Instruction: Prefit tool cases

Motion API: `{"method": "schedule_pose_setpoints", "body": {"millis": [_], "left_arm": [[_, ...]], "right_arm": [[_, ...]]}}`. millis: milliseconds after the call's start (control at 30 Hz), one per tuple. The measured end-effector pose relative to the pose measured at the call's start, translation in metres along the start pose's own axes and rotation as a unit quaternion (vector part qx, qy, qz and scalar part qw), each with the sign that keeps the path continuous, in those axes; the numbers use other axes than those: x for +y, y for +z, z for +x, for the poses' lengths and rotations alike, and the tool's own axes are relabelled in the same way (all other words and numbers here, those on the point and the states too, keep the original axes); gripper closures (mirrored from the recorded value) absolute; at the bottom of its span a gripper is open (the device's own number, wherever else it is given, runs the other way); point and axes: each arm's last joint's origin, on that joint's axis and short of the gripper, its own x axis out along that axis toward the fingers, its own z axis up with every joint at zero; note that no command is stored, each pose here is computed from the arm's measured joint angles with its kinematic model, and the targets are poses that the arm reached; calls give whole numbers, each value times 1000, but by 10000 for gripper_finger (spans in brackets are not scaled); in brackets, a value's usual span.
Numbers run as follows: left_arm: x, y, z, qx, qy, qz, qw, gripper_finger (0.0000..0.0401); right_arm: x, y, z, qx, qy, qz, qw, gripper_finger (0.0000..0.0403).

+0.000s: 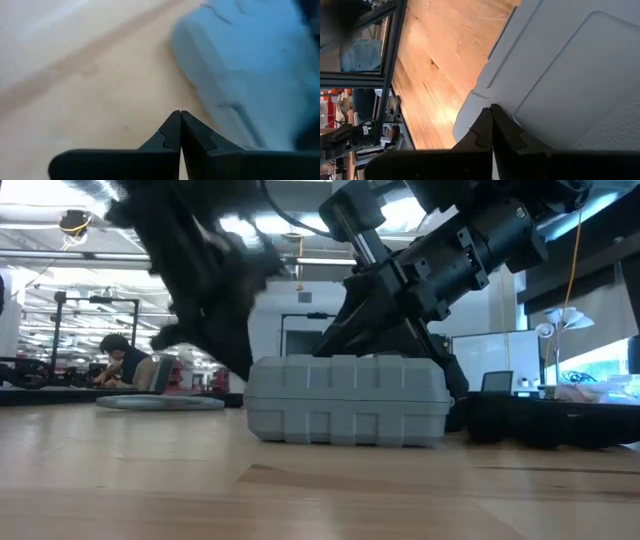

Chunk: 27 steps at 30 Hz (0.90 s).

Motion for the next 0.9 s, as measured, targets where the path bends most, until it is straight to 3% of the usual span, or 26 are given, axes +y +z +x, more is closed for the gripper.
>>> {"method": "schedule_pose_setpoints", "body": {"millis": [233,367,533,667,900], "left_arm": [[-22,-33,-13,-22,-33,-104,994,401],[-30,-34,-14,-36,-64,-102,992,401],[-26,-25,-4,-44,-56,-84,994,401],[-31,-17,2,-42,-91,-73,992,401],[-26,-17,8,-32,-69,-69,995,401]], "right_arm": [[0,2,0,-4,0,2,1000,403],[0,3,0,-7,3,2,1000,403],[1,3,1,-12,12,-4,1000,403],[1,4,1,-12,12,-5,1000,403],[1,4,1,-11,13,-5,1000,403]]}}
